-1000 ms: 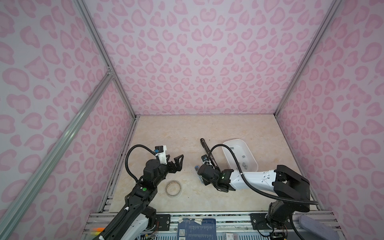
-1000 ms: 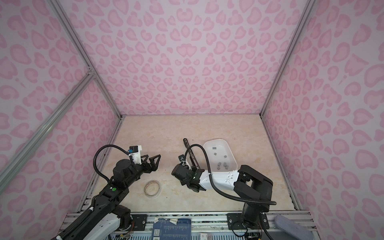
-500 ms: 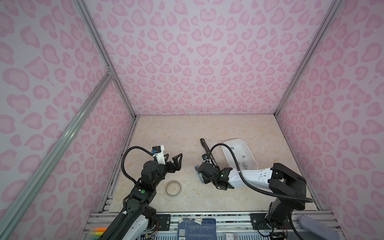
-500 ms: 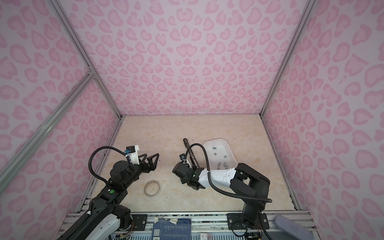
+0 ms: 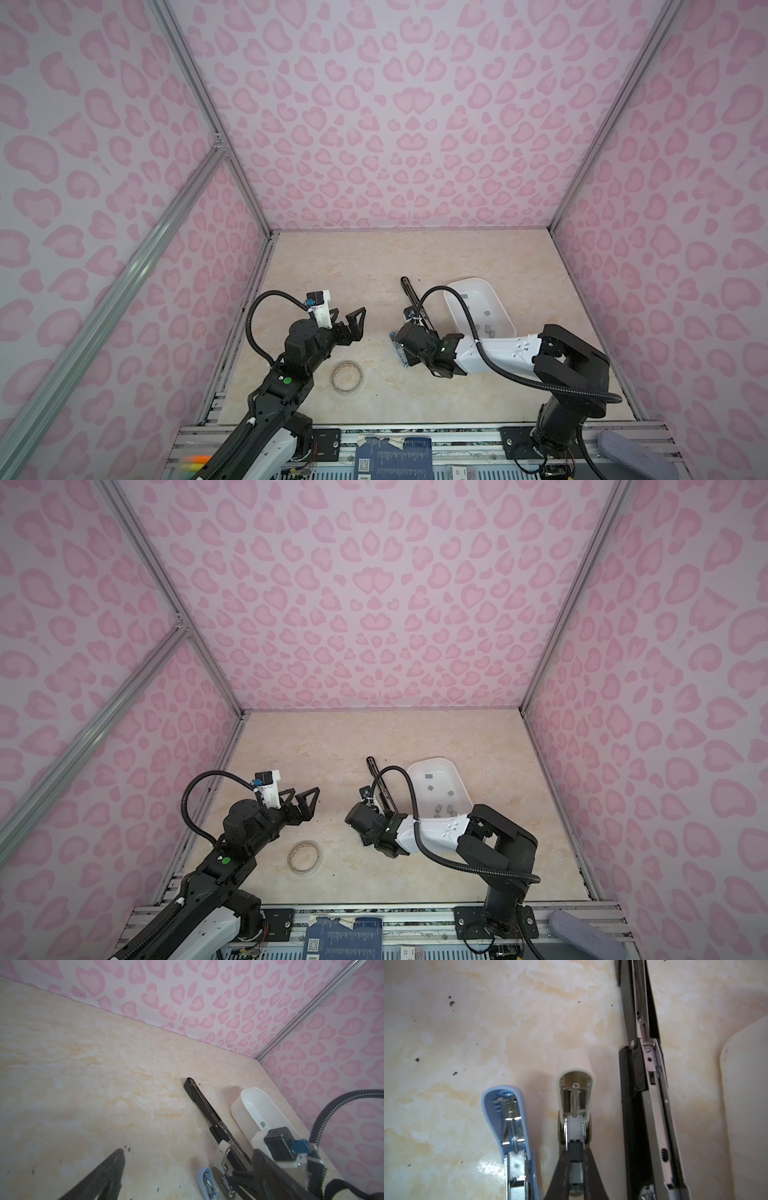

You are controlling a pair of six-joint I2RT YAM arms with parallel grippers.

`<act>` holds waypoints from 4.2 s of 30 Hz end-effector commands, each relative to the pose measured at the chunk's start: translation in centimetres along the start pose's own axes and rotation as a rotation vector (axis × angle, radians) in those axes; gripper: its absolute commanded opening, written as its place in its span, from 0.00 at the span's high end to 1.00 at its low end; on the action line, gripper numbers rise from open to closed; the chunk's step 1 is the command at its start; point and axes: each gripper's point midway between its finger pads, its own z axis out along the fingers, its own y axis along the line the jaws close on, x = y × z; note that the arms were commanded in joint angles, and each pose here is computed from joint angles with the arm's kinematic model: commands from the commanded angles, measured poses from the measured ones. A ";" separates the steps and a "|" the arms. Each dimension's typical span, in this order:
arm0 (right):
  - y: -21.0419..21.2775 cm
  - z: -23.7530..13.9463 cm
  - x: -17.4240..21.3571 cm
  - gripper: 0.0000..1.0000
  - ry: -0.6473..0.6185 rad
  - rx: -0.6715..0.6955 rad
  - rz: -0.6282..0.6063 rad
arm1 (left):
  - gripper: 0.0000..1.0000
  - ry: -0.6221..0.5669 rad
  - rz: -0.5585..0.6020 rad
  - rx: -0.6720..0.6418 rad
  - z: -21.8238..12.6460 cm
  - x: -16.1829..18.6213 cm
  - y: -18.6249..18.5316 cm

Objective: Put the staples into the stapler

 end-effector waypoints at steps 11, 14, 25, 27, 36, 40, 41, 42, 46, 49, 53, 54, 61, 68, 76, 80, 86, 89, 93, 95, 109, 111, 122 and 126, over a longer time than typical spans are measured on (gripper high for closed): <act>0.1 0.6 0.5 0.98 0.010 0.003 0.002 | 0.04 -0.030 0.012 0.013 -0.1 -0.9 -0.5; 0.1 0.6 0.5 0.98 0.012 0.004 0.003 | 0.04 -0.029 0.012 0.012 -0.1 -0.9 -0.4; 0.1 0.8 0.7 0.98 0.017 0.005 0.009 | 0.04 -0.031 0.013 0.011 0.0 -1.0 -0.4; 0.1 0.9 0.8 0.98 0.022 0.003 0.009 | 0.04 -0.031 0.013 0.010 0.0 -0.9 -0.4; 0.3 1.1 1.0 0.99 0.029 -0.004 0.014 | 0.04 -0.030 0.014 0.009 0.0 -0.9 -0.4; 0.1 0.9 0.8 0.99 0.022 0.000 0.016 | 0.03 -0.031 0.014 0.008 0.0 -0.9 -0.4; 0.2 0.8 0.7 0.99 0.020 -0.002 0.016 | 0.04 -0.031 0.014 0.008 -0.1 -1.0 -0.4; 0.1 0.7 0.7 0.99 0.019 -0.002 0.016 | 0.04 -0.031 0.014 0.008 0.0 -0.9 -0.4; 0.1 0.5 0.5 0.99 0.013 -0.003 0.018 | 0.03 -0.031 0.015 0.008 -0.1 -0.9 -0.4; 0.1 0.4 0.4 0.99 0.011 -0.004 0.020 | 0.04 -0.032 0.014 0.008 -0.1 -1.0 -0.4; 0.2 0.6 0.5 0.99 0.014 -0.005 0.017 | 0.04 -0.031 0.013 0.007 -0.1 -0.9 -0.4; 0.1 0.6 0.6 0.99 0.016 -0.002 0.018 | 0.04 -0.032 0.015 0.007 -0.1 -1.0 -0.4; -0.2 0.5 0.4 0.99 0.005 0.008 0.024 | 0.04 -0.029 0.014 0.006 -0.1 -0.9 -0.3; -0.6 -0.1 0.0 1.00 -0.025 0.007 0.054 | 0.04 -0.031 0.014 0.006 0.0 -1.0 -0.3; -0.3 -0.2 0.0 0.99 -0.029 -0.013 0.055 | 0.04 -0.029 0.014 0.004 0.0 -0.9 -0.3; 0.0 0.1 0.2 0.99 -0.022 -0.021 0.053 | 0.04 -0.029 0.015 0.005 0.0 -0.9 -0.3; 0.1 0.1 0.2 0.98 -0.021 -0.024 0.050 | 0.04 -0.029 0.014 0.003 0.0 -0.9 -0.2; 0.0 0.2 0.3 0.98 -0.020 -0.024 0.051 | 0.04 -0.029 0.014 0.002 0.0 -0.9 -0.3; 0.1 0.3 0.4 0.98 -0.016 -0.025 0.050 | 0.04 -0.028 0.014 0.003 0.0 -0.8 -0.2; 0.1 0.3 0.3 0.98 -0.017 -0.026 0.050 | 0.04 -0.030 0.015 0.004 0.0 -0.9 -0.3; -0.1 0.5 0.5 0.97 -0.013 -0.026 0.054 | 0.04 -0.028 0.014 0.004 0.0 -0.9 -0.3; -0.2 0.6 0.6 0.98 -0.009 -0.021 0.052 | 0.04 -0.029 0.014 0.003 0.0 -0.9 -0.3; -0.4 0.1 0.2 0.98 -0.021 -0.019 0.050 | 0.04 -0.029 0.014 0.003 0.0 -0.9 -0.3; -0.4 0.1 0.3 0.98 -0.019 -0.017 0.048 | 0.04 -0.027 0.014 0.004 0.1 -0.8 -0.3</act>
